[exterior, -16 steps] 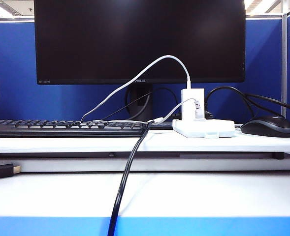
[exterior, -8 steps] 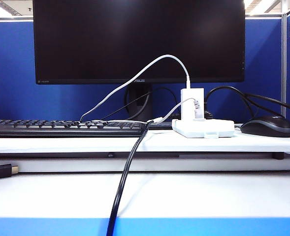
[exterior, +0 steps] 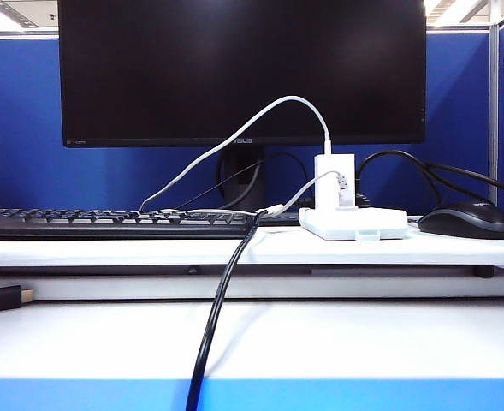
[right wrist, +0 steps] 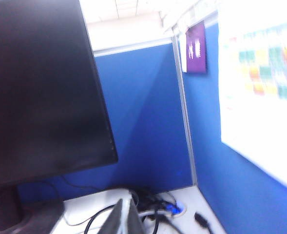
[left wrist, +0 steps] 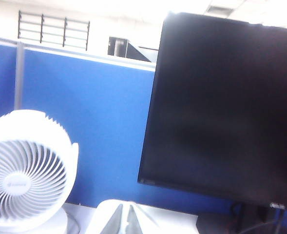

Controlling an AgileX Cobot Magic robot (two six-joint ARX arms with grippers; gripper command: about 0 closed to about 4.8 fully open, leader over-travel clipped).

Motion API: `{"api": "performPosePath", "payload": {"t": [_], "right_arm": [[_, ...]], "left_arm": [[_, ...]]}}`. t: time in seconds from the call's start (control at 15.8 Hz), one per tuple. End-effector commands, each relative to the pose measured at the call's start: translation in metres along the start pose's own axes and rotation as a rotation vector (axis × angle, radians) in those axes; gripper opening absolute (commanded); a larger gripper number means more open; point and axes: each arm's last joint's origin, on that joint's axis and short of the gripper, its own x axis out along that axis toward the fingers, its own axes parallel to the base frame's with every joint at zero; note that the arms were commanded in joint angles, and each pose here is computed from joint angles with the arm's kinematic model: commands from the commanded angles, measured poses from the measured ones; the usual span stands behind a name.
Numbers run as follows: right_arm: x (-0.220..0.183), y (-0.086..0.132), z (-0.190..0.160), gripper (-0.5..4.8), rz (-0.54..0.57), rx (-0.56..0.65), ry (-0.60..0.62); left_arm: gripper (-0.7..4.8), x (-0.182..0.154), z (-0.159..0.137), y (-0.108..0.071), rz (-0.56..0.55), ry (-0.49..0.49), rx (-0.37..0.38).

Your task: Unplug the white charger from the socket, then place it next to the socket.

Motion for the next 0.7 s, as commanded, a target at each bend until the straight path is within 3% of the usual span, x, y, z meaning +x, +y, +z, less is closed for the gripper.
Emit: {"api": "performPosePath", "payload": {"t": [0.06,0.25,0.38,0.51,0.7], "right_arm": [[0.024,0.007,0.02,-0.01,0.021,-0.095,0.014],[0.07,0.019,0.041,-0.01,0.138,-0.155,0.081],[0.099,0.025,0.051,-0.01,0.197,-0.199,0.106],[0.128,0.033,0.056,-0.01,0.329,-0.193,0.143],[0.171,0.044,0.056,-0.01,0.539,-0.168,0.208]], "left_arm": [[-0.04,0.037,0.019,-0.008,-0.088,0.044,0.009],[-0.04,0.095,0.032,-0.025,-0.458,0.212,-0.001],[-0.04,0.117,0.032,-0.039,-0.573,0.314,0.005],[-0.04,0.129,0.024,-0.055,-0.648,0.34,0.047],[-0.04,0.136,-0.002,-0.094,-0.793,0.415,0.049]]}}
